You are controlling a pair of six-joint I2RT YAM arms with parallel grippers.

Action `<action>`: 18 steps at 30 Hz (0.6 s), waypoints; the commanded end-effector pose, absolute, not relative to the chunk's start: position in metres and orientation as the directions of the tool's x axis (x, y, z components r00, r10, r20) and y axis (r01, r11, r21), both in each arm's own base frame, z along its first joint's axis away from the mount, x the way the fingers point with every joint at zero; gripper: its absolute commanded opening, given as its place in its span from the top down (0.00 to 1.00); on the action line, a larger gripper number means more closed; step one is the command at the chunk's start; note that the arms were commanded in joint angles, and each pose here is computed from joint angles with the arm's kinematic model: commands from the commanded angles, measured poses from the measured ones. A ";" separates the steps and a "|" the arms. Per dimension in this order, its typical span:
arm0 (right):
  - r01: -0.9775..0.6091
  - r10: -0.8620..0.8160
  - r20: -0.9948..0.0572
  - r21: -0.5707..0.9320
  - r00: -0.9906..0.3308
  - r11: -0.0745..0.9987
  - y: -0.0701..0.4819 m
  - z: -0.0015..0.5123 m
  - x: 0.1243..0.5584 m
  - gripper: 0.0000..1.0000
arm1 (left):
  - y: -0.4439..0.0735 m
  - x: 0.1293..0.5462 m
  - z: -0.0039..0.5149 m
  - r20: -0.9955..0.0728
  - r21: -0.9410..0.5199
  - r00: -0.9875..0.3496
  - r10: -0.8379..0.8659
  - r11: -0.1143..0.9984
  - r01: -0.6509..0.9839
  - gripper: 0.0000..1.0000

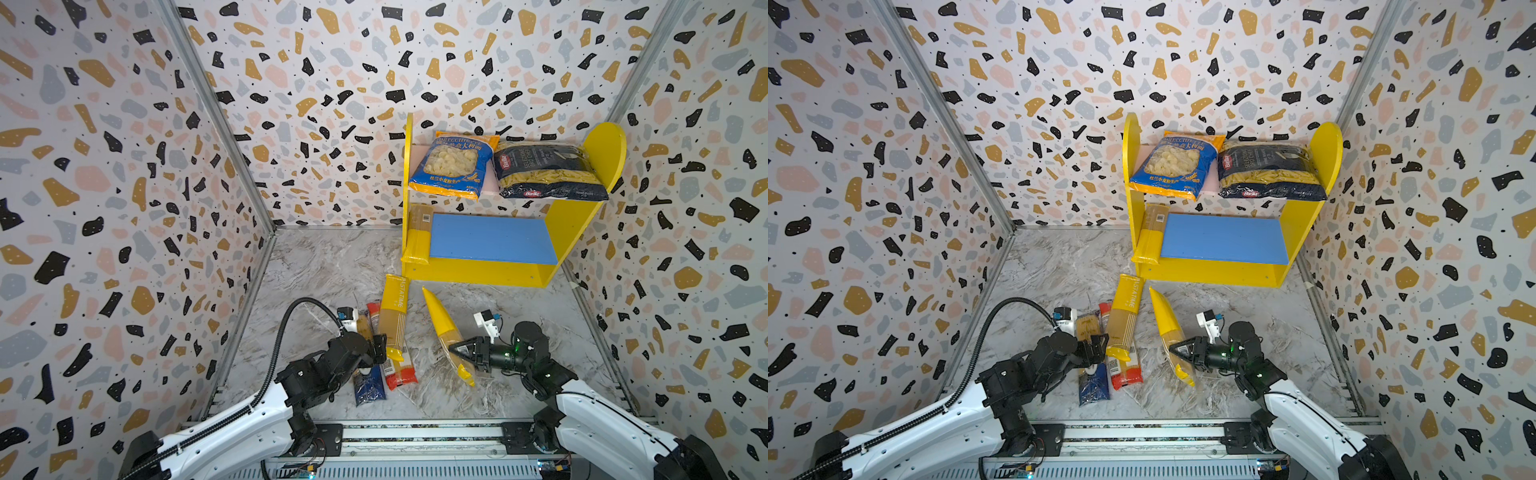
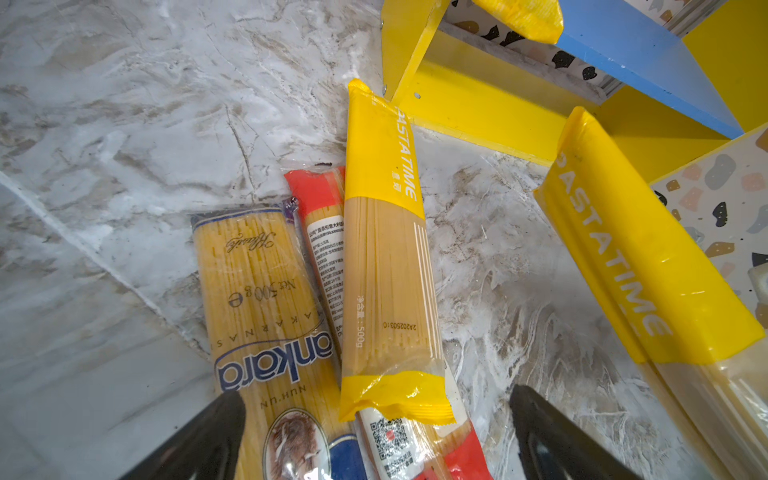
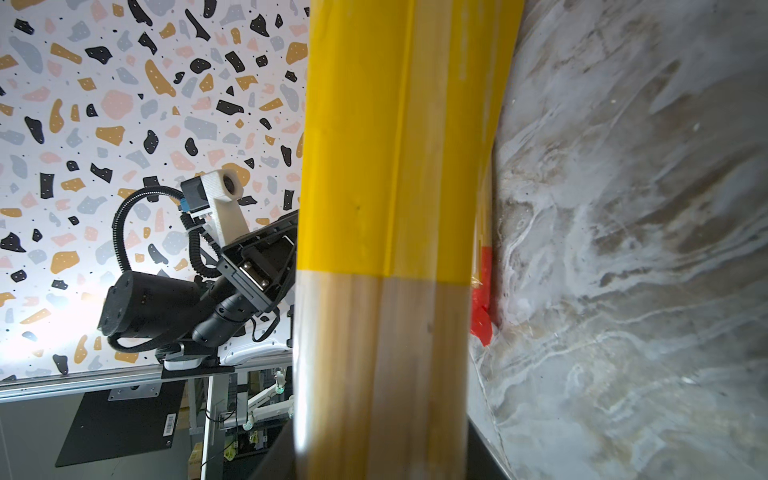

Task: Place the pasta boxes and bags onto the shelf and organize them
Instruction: 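Lift the spaghetti pack upright off the table with the right gripper, then carry the spaghetti pack to the blue lower shelf beside the first pack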

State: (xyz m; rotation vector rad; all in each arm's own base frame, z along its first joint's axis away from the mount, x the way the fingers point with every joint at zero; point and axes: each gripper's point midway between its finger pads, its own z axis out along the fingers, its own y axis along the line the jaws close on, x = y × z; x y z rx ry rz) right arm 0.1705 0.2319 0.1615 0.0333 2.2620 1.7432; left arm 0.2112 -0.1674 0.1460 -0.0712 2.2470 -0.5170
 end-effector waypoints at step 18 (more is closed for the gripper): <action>-0.493 0.347 -0.535 0.845 -0.770 0.209 0.202 0.308 0.265 0.88 | -0.187 0.222 0.181 -0.750 -0.402 -0.629 -0.202 0.895 0.192 0.01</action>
